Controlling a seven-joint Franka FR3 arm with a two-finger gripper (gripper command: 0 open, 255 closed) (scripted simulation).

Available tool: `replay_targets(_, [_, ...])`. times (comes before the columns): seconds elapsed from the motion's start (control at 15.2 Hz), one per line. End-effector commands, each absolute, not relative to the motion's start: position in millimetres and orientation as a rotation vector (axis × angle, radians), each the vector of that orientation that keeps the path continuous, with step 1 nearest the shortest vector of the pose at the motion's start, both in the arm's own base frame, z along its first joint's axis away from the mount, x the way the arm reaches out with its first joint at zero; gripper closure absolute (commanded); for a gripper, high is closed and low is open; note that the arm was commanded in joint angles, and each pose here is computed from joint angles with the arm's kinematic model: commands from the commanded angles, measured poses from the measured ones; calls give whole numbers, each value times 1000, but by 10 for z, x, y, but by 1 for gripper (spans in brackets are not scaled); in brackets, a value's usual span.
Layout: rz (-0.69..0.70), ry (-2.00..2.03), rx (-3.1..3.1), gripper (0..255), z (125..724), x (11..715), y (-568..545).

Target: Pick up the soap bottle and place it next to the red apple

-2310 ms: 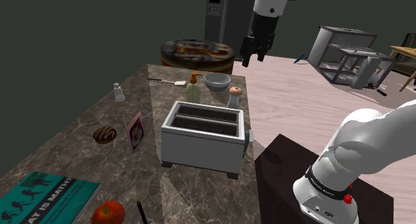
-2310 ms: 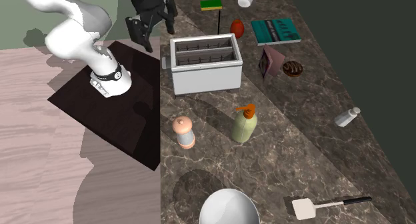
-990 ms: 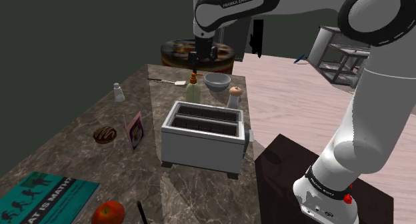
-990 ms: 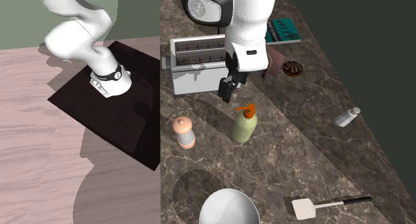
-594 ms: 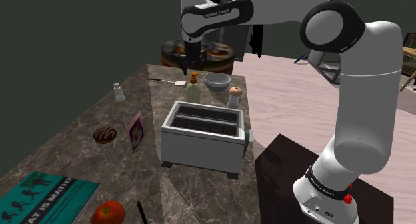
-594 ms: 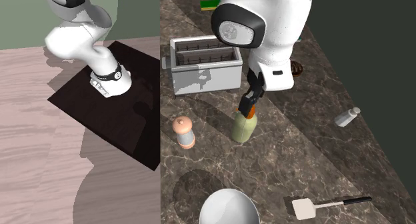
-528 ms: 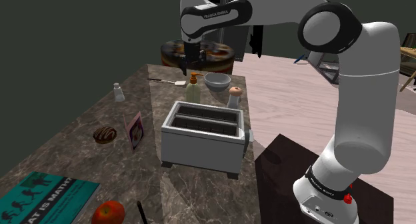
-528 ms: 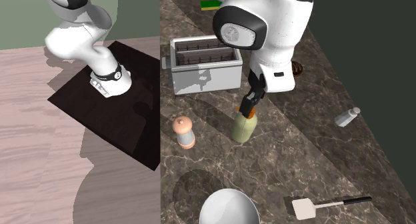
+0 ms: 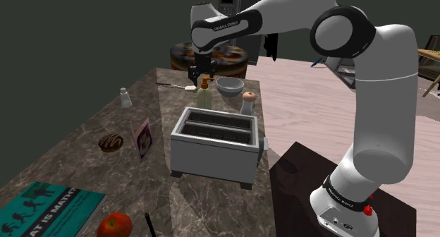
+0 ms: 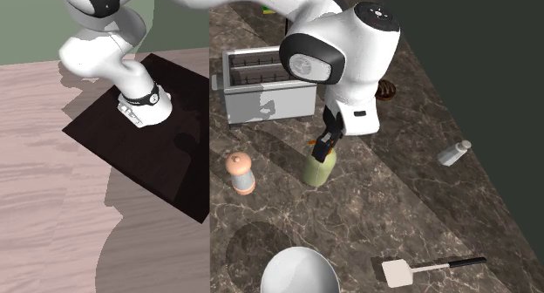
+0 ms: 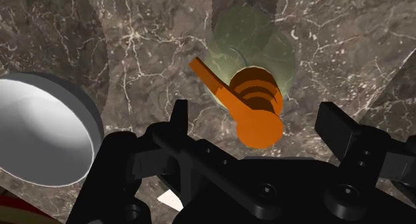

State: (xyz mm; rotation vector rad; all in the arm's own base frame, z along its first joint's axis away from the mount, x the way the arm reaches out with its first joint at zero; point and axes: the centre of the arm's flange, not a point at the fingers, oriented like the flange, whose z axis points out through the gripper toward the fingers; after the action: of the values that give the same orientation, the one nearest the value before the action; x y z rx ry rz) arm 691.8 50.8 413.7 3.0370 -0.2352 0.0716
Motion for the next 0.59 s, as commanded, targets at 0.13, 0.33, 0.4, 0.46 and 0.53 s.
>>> replay_targets(0.13, [72,-235,3037,0,4110,6923,510])
replay_targets(0.33, [72,-235,3037,0,4110,6923,510])
replay_targets(0.4, [72,-235,3037,255,4110,6923,510])
replay_targets(0.46, [72,-235,3037,255,4110,6923,510])
replay_targets(0.53, [72,-235,3037,255,4110,6923,510])
